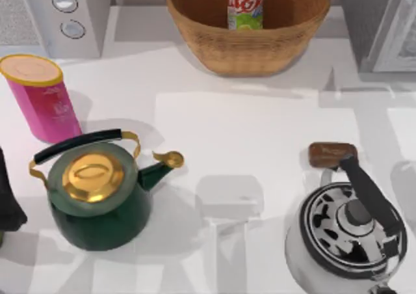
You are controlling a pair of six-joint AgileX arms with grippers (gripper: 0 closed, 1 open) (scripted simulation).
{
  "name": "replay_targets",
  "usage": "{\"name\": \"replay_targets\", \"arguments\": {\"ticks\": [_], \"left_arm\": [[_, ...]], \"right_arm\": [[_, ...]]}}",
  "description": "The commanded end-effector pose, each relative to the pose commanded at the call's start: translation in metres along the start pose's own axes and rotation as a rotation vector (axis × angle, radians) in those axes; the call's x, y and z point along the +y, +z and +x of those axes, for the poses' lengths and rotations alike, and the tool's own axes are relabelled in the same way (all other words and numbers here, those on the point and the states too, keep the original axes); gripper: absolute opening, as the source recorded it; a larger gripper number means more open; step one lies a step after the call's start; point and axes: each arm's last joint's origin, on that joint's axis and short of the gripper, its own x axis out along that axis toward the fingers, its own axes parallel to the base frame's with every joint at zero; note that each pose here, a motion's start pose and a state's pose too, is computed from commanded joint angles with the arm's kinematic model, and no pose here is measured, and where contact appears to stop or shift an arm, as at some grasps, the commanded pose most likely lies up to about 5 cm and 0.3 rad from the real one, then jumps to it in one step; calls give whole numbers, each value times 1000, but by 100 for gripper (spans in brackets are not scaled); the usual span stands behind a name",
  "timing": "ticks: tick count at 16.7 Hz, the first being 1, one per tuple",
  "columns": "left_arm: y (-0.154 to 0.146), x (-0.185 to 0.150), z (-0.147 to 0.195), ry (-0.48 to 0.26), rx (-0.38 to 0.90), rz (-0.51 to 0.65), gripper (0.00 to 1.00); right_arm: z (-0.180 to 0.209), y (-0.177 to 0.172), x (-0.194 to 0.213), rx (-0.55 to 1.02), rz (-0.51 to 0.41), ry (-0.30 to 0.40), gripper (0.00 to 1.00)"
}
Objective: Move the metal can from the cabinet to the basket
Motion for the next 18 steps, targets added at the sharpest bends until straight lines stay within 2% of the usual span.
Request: {"name": "replay_targets", "arguments": {"ticks": [4, 7, 12, 18], "left_arm": [[0, 0, 0, 0, 0, 0, 100], [0, 0, 0, 0, 0, 0, 100], [0, 0, 0, 0, 0, 0, 100], [0, 0, 0, 0, 0, 0, 100]], "right_arm": [[-89, -46, -38, -16, -2, -4, 100], [-126, -99, -51, -1, -6, -4, 100], [-142, -168, -59, 53, -9, -1, 100], [-143, -177, -60, 61, -8, -1, 100]]}}
